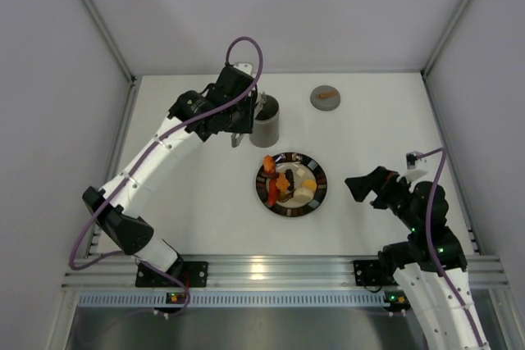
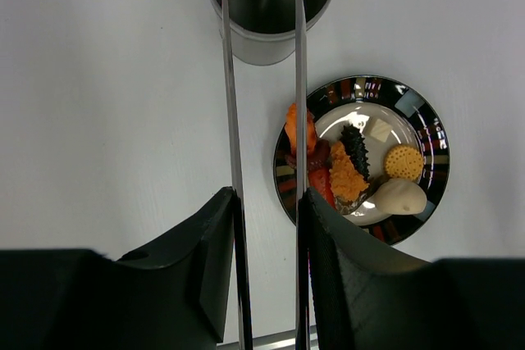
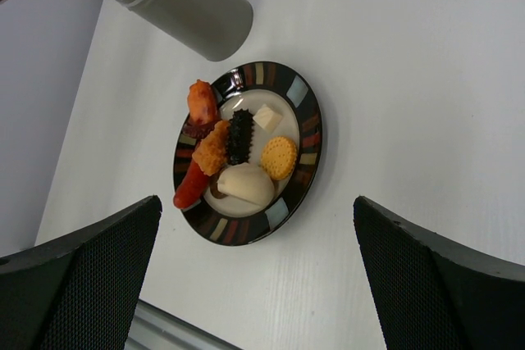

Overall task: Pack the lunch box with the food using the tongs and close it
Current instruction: Place the fake food in the packing box.

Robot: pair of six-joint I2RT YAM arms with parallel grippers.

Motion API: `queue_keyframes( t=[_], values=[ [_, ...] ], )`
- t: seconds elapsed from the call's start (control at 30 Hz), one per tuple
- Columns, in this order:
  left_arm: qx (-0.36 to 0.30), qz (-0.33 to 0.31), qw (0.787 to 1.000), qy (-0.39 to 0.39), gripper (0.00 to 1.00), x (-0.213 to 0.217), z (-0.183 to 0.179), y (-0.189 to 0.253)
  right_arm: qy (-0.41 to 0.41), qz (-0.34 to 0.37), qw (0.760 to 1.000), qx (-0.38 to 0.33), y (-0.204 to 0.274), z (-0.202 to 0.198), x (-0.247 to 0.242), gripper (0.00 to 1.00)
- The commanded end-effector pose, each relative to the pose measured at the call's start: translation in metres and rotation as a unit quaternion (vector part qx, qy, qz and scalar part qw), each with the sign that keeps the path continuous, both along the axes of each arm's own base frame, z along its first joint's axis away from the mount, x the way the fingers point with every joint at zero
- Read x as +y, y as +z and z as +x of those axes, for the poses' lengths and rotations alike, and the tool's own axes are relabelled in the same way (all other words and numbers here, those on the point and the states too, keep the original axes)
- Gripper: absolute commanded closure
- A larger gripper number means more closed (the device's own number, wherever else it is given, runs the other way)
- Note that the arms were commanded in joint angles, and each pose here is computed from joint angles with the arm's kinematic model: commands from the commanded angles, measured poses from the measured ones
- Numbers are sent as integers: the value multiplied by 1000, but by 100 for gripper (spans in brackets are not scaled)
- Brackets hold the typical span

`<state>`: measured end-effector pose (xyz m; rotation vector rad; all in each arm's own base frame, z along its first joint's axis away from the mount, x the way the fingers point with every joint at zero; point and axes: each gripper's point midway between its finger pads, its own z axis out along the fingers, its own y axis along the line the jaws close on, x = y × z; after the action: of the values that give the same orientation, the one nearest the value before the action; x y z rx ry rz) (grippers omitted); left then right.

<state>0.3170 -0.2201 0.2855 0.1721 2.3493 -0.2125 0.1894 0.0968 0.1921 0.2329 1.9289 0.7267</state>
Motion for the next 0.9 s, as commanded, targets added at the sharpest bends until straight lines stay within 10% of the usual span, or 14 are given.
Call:
queue_keyframes(
  t=[0.0, 0.87],
  values=[
    [-40, -24, 999, -7, 68, -9, 16, 24, -9, -6, 1000, -16, 8, 2, -4, 1],
    [-33, -23, 999, -21, 48, -14, 16, 18, -9, -6, 1000, -14, 6, 0, -5, 1]
  ],
)
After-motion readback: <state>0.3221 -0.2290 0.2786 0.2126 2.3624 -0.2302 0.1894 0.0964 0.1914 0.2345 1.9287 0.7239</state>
